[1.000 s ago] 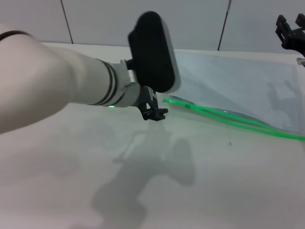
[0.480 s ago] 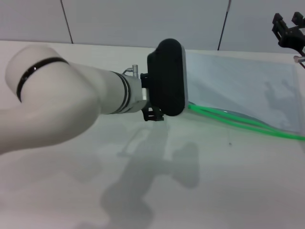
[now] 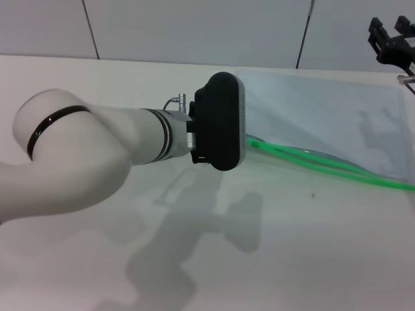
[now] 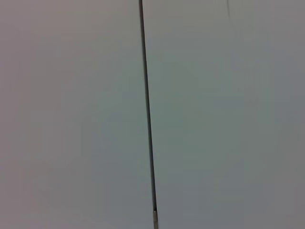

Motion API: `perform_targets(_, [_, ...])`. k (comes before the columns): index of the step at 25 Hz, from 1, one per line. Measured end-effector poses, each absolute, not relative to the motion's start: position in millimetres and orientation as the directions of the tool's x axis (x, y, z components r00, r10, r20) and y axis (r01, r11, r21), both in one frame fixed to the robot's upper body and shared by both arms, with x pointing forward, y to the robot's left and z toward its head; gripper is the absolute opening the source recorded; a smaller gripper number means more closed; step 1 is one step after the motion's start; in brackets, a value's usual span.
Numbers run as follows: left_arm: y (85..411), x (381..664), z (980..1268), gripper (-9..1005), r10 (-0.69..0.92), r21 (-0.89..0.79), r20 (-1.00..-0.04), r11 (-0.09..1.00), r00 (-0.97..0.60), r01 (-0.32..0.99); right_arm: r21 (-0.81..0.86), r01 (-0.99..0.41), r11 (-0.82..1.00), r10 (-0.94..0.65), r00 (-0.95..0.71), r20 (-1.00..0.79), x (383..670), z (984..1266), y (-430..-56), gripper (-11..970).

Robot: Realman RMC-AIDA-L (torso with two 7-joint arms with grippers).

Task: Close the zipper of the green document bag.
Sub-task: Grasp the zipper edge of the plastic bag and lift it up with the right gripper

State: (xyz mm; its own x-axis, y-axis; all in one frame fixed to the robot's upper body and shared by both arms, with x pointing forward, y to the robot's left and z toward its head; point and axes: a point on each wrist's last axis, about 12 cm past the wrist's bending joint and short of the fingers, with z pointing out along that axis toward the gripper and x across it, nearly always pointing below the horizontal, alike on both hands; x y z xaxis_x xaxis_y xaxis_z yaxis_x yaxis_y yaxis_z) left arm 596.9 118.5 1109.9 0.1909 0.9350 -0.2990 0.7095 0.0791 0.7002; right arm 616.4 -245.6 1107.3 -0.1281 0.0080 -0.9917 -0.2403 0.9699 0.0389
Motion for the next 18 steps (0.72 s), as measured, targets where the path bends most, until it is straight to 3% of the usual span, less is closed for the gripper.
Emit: perform_targets(18, [111,603,1095,729,0.901,0.78,-0.295,0.035,0.319,0.624,0.038,-0.245,0.969,0.007,-0.126,-0.992,618,1108,-244,486])
